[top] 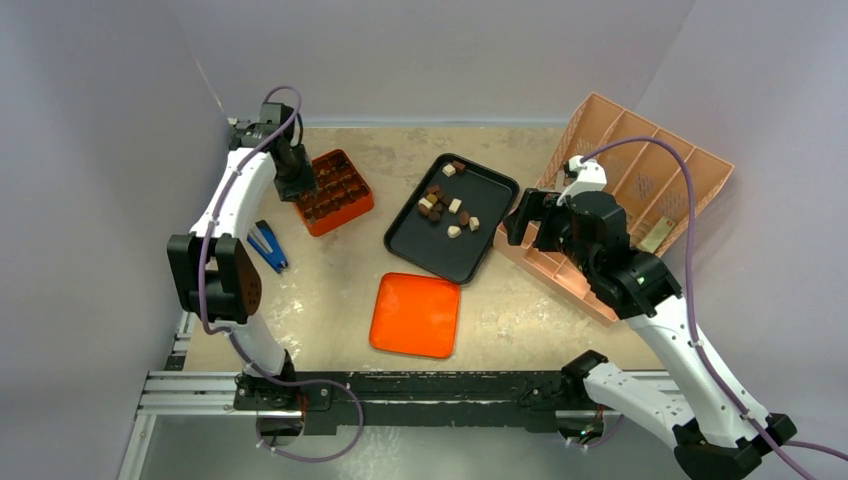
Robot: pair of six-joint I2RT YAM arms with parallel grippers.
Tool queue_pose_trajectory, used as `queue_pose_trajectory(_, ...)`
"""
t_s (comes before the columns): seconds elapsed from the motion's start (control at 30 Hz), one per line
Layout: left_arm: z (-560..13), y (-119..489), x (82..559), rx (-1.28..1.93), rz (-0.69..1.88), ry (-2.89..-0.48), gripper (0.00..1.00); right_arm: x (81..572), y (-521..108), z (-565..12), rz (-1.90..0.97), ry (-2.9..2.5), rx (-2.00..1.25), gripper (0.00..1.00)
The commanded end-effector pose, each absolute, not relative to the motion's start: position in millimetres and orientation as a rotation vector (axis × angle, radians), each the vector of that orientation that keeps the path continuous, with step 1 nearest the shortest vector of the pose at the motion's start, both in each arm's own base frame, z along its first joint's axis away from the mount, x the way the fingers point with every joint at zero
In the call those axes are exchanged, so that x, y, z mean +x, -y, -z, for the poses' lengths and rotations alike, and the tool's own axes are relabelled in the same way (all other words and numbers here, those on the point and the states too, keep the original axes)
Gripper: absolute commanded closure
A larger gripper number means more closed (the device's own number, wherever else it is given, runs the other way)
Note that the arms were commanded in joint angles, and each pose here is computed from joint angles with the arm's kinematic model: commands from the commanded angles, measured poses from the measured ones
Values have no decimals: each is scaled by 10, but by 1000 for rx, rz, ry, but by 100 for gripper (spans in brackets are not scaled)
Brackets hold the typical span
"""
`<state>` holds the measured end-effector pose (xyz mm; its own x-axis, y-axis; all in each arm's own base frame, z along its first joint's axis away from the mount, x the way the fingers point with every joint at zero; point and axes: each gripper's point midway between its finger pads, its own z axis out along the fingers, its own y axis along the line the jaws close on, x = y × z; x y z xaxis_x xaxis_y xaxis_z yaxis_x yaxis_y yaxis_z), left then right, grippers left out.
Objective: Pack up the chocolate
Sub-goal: Place the fake chocolate in the packing box, then pick up the fake chocolate from the plate.
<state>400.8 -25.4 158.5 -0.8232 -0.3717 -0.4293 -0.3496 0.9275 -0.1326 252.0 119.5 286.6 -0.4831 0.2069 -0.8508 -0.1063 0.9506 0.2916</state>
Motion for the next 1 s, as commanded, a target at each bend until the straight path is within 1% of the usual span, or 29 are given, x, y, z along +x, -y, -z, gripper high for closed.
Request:
queue_pose_trajectory(0.0,-1945,531,3959,-405,211,-2560,65,2516,-1211,-3096,-414,-1981,88,2)
queue_pose_trajectory(0.33,-2047,1338,3747,-119,325,-2585,65,2513,-1175,-3107,-393,-1979,89,2)
queue_pose_trajectory(0.53,-2038,1684,3616,6,375,-2606,66,2502,-1150,-3092,-383,-1979,93,2)
queue_pose_trajectory(0.73,-1930,2158,3403,151,385,-2638,66,2492,-1132,-3086,-379,-1977,98,2)
queue_pose_trajectory(0.97,-1616,2580,3229,289,372,-2695,65,2481,-1115,-3084,-375,-1974,102,2)
